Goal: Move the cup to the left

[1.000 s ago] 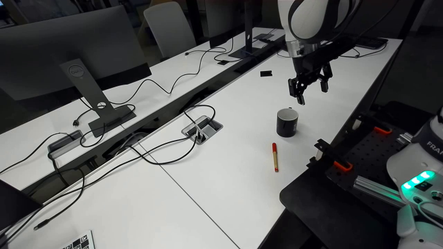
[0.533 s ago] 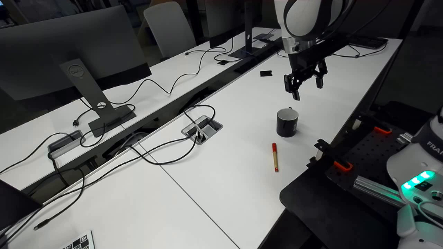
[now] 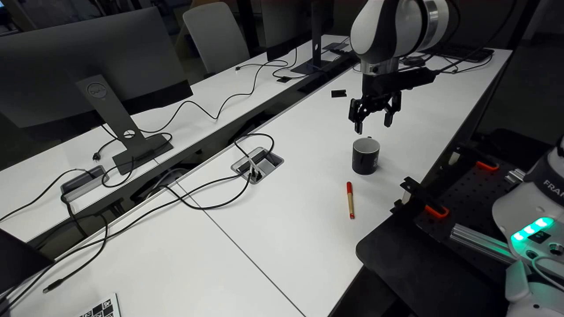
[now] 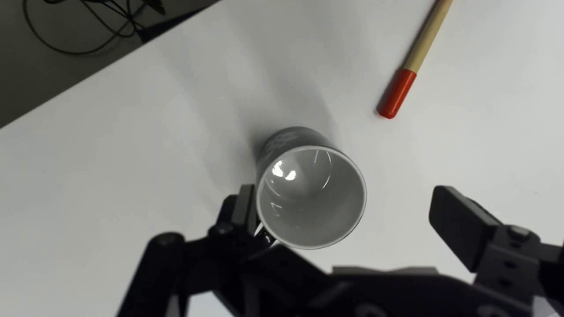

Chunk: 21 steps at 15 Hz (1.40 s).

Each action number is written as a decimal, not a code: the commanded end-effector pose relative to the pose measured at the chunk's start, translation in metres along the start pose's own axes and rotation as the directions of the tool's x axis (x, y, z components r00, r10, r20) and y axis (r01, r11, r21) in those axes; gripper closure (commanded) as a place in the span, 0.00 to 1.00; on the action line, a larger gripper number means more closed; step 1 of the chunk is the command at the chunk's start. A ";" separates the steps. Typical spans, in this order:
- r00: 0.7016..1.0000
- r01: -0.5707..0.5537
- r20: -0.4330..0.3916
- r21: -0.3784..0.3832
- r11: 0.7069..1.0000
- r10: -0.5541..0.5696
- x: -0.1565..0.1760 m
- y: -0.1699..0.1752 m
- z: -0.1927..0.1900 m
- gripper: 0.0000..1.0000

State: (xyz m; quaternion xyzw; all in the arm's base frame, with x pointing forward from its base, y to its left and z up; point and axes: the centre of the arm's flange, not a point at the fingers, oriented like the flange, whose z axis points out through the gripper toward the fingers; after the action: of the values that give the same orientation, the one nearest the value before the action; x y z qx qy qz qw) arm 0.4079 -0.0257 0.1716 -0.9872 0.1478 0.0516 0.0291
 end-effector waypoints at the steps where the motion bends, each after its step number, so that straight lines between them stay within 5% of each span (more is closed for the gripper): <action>1: 1.000 0.000 -0.010 0.098 0.995 0.001 0.007 0.006 0.032 0.00; 21: 0.998 -0.035 -0.041 0.044 0.998 0.036 0.029 0.048 0.077 0.00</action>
State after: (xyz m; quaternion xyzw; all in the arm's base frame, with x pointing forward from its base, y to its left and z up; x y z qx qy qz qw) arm 0.4062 -0.0678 0.1089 -0.9835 0.1688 0.0313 0.0569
